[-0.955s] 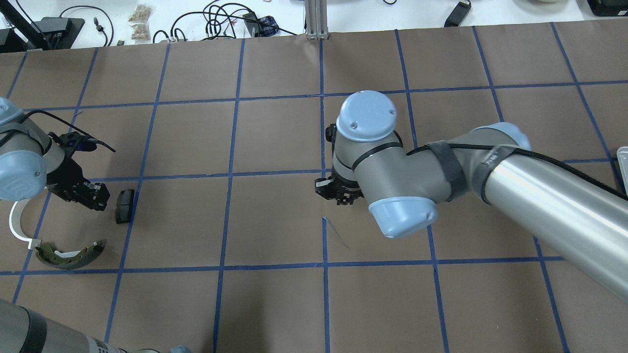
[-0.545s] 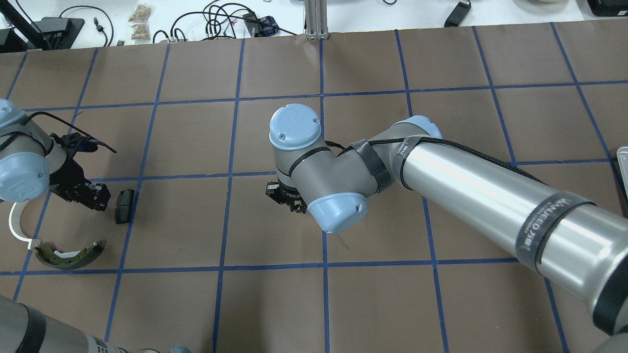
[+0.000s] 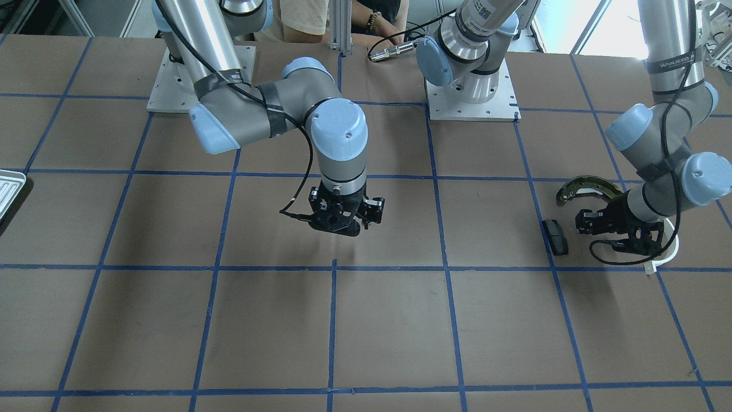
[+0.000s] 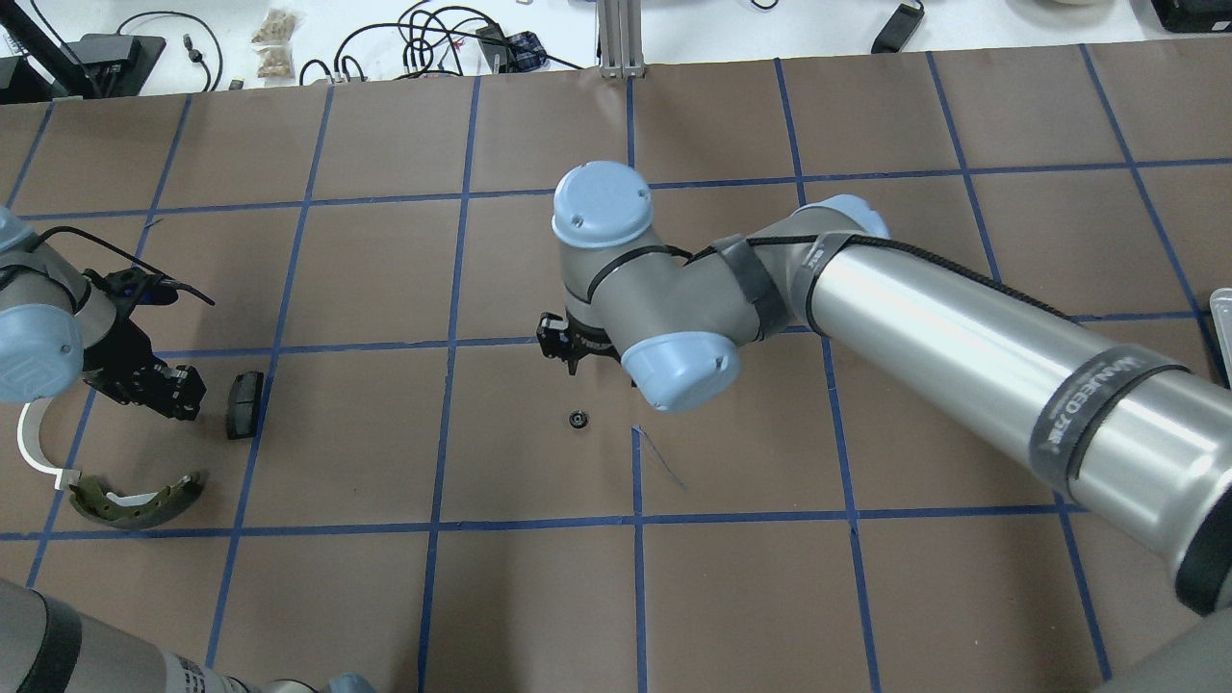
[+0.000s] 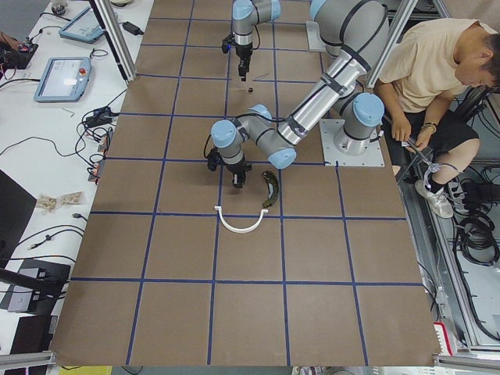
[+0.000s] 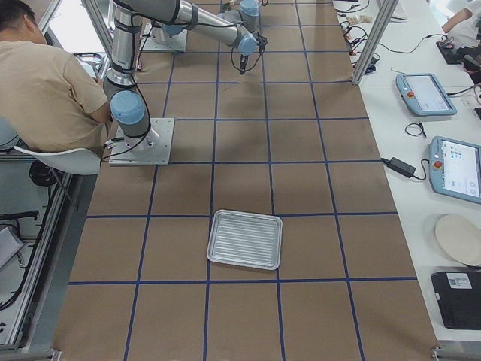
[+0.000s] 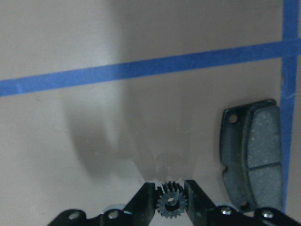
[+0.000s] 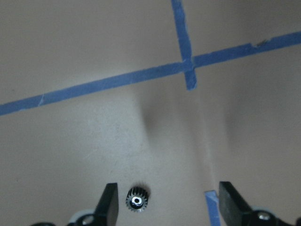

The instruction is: Place bearing gear from tray to pile

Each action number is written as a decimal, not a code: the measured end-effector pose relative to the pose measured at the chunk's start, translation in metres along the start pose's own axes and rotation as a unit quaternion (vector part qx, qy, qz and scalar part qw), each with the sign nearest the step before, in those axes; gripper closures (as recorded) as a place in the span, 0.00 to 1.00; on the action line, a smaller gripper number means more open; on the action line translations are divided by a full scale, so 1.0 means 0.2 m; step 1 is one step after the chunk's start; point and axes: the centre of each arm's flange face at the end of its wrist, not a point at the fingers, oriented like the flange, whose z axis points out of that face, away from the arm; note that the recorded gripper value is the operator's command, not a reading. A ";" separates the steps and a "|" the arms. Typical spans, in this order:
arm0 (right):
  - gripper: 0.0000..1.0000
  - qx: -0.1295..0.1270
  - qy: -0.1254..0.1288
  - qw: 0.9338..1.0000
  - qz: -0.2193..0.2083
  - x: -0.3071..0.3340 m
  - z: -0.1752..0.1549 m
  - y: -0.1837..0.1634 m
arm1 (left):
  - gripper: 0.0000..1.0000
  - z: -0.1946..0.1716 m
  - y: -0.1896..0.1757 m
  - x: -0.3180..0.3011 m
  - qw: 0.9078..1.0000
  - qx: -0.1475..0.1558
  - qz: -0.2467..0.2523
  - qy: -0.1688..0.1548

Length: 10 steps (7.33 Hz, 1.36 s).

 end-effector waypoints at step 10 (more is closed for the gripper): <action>0.00 0.058 -0.031 0.987 -0.144 0.93 -1.27 -0.04 | 0.00 -0.73 -0.40 1.25 0.999 0.022 -0.033 -0.026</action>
